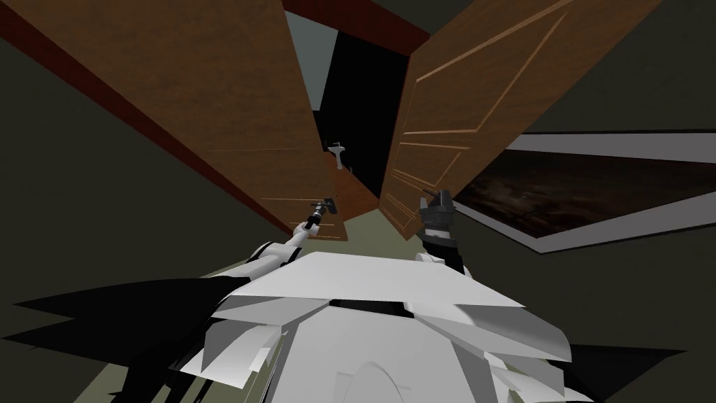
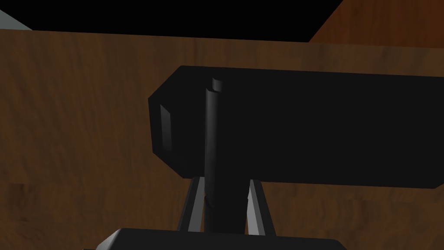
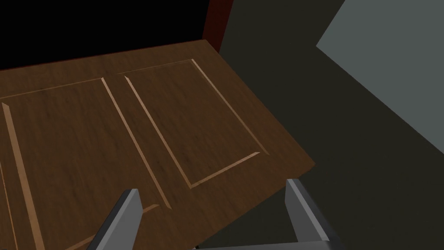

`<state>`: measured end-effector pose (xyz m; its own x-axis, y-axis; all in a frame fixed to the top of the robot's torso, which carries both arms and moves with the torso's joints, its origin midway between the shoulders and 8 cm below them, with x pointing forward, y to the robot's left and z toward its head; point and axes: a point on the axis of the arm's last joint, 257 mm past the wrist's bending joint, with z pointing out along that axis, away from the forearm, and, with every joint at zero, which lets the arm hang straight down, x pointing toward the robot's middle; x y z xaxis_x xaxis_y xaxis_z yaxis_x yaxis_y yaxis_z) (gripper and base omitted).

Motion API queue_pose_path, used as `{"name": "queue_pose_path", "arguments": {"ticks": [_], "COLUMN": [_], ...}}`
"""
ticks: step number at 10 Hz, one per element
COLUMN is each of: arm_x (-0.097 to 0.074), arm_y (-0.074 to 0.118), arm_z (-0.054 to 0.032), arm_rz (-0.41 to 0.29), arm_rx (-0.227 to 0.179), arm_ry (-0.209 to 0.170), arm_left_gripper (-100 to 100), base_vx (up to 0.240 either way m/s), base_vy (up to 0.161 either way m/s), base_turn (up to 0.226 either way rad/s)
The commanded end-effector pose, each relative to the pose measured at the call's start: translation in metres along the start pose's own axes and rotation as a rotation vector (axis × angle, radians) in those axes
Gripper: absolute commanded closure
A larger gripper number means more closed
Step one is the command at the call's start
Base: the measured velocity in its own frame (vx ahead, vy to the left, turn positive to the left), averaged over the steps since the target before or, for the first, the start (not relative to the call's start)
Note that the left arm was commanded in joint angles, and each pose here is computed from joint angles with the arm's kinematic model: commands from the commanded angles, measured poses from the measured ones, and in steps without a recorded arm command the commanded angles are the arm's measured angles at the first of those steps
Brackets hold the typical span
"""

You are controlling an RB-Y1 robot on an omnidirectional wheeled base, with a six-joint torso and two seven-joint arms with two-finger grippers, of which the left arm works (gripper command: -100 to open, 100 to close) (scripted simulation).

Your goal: Pull the door open

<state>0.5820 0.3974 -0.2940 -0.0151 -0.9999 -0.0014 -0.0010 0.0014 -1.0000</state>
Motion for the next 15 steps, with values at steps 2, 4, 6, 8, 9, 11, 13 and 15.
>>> {"name": "queue_pose_path", "arguments": {"ticks": [2, 4, 6, 8, 9, 11, 13, 15], "arm_x": [0.01, 0.017, 0.023, 0.027, 0.036, 0.043, 0.05, 0.06], "arm_y": [0.0, -0.001, -0.001, 0.001, 0.0, -0.001, -0.002, -0.002], "arm_z": [-0.0023, -0.0038, -0.0053, -0.0058, -0.0097, -0.0129, -0.0171, -0.0229], "arm_rz": [-0.001, 0.0, -0.001, -0.002, -0.001, 0.0, 0.001, 0.0], "arm_rx": [0.0, 0.002, 0.002, -0.002, 0.001, 0.005, 0.006, 0.004], "arm_ry": [0.044, 0.077, 0.105, 0.114, 0.155, 0.192, 0.232, 0.28], "arm_left_gripper": [100, 100, 100, 100, 100, 100, 100, 100], "base_vx": [-0.218, -0.21, -0.18, -0.129, -0.122, -0.19, -0.19, -0.168], "base_vy": [0.123, 0.086, 0.105, 0.053, 0.064, 0.123, 0.105, 0.137], "base_turn": [-0.085, -0.063, -0.056, -0.044, -0.026, -0.038, -0.02, -0.02]}}
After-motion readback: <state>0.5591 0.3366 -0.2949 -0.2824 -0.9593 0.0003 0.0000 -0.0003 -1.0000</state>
